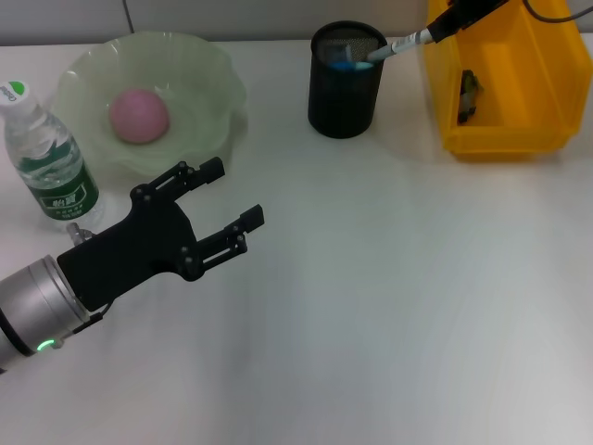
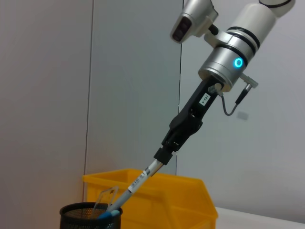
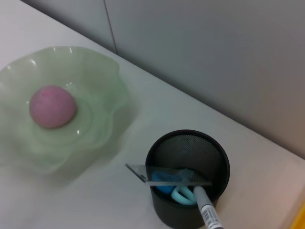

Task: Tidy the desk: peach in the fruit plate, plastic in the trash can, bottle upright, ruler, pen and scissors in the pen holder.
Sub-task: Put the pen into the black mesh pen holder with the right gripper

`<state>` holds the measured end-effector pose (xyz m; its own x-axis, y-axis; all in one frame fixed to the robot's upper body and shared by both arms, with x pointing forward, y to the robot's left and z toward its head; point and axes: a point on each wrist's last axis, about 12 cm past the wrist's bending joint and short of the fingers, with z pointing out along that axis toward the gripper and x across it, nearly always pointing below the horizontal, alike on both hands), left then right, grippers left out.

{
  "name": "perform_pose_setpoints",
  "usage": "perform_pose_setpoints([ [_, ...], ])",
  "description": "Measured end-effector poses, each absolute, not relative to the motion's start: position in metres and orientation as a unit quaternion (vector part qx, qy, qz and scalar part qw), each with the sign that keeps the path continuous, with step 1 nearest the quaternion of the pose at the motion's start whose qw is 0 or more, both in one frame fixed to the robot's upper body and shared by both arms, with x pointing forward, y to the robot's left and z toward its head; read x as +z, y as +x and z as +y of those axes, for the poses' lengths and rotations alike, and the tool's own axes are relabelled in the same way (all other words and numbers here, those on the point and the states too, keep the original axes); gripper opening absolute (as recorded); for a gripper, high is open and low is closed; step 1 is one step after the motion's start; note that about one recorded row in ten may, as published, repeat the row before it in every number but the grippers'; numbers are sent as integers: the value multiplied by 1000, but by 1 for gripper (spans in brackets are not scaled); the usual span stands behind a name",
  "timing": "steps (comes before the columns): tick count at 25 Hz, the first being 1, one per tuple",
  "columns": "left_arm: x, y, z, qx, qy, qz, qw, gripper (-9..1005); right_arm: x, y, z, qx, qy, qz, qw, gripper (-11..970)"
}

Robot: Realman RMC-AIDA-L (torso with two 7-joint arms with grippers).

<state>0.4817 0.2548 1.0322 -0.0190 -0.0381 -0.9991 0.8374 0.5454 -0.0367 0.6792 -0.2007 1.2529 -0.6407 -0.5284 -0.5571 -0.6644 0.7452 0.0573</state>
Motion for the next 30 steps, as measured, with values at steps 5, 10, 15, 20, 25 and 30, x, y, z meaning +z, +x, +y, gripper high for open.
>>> perform_pose_setpoints([
  [5,1031,481,253,-354,325,621,619,773,1254,682,-192,114,-337,900,251,187],
  [10,1031,480,254,-354,325,621,619,773,1256,685,-183,109,-342,897,260,188],
  [15,1031,479,255,-355,325,621,619,773,1260,689,-174,108,-346,892,271,189],
  [20,1032,479,255,-356,325,620,619,773,1258,692,-164,107,-353,892,263,190],
  [25,1032,479,256,-355,325,620,619,773,1253,695,-157,94,-356,894,255,191],
  [30,1031,479,256,-355,325,621,619,773,1249,699,-153,87,-359,893,257,192],
])
